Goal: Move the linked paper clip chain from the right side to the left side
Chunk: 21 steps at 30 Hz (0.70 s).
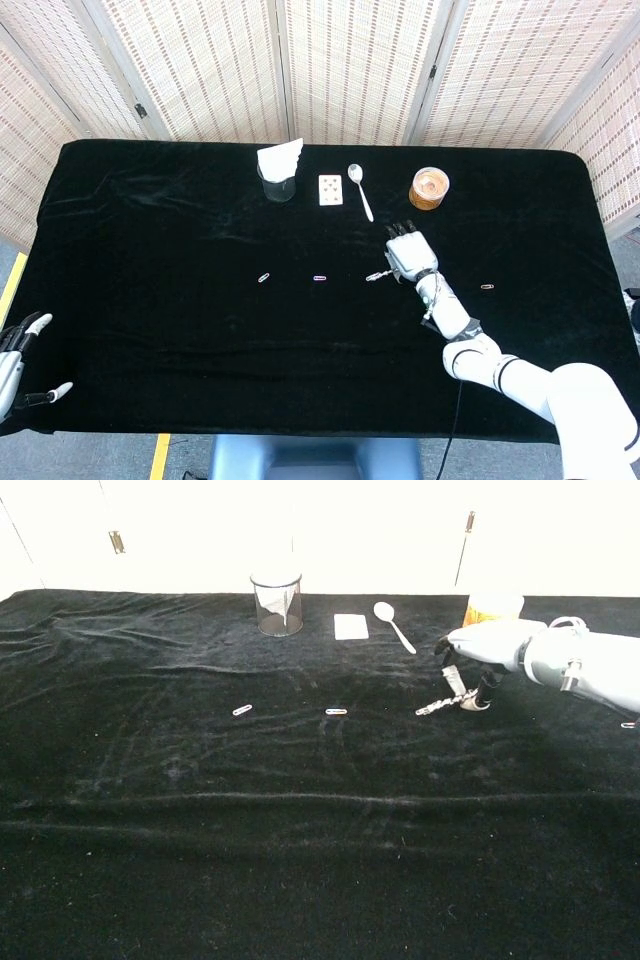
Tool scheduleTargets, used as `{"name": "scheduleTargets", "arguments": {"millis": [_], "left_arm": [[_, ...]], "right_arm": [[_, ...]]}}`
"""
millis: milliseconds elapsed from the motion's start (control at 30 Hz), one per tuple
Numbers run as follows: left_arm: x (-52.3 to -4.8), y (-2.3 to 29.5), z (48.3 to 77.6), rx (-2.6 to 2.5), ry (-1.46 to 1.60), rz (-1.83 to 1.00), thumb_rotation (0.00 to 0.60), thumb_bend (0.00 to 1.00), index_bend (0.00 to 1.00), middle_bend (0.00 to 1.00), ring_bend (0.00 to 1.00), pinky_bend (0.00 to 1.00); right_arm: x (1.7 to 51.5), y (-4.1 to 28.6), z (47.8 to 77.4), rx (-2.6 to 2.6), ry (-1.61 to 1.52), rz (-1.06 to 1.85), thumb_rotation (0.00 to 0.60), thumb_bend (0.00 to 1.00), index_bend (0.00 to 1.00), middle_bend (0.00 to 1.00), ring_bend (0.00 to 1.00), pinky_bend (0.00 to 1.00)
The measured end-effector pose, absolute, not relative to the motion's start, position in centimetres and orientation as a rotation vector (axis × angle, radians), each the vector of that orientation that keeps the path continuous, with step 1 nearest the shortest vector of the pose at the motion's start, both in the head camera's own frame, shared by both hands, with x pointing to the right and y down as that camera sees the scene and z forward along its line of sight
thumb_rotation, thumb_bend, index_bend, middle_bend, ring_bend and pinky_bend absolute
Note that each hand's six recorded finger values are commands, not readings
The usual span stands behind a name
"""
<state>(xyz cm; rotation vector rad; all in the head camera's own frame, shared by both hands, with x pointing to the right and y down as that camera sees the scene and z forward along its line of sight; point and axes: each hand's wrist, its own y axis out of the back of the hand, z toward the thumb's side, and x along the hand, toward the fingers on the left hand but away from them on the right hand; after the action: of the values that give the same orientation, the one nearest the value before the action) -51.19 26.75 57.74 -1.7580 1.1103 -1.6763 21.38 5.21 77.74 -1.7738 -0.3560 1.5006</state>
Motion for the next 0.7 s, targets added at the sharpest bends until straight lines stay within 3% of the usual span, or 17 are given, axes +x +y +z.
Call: {"name": "scheduleTargets", "arguments": {"millis": [233, 700], "left_arm": [[-51.1, 26.8, 57.6, -1.752, 1.111, -1.673, 0.600, 0.15, 0.00, 0.06, 0.12, 0.10], [-50.9, 26.8, 58.0, -1.746, 1.103, -1.687, 0.600, 0.15, 0.00, 0.06, 0.12, 0.10]], "right_arm": [[20.8, 5.6, 76.9, -1.801, -0.380, 1.460, 0.600, 0.41, 0.77, 0.13, 0.07, 0.00], [17.0, 10.9, 70.7, -1.932, -0.329, 1.225, 0.600, 0.41, 0.77, 0.12, 0.07, 0.00]]}}
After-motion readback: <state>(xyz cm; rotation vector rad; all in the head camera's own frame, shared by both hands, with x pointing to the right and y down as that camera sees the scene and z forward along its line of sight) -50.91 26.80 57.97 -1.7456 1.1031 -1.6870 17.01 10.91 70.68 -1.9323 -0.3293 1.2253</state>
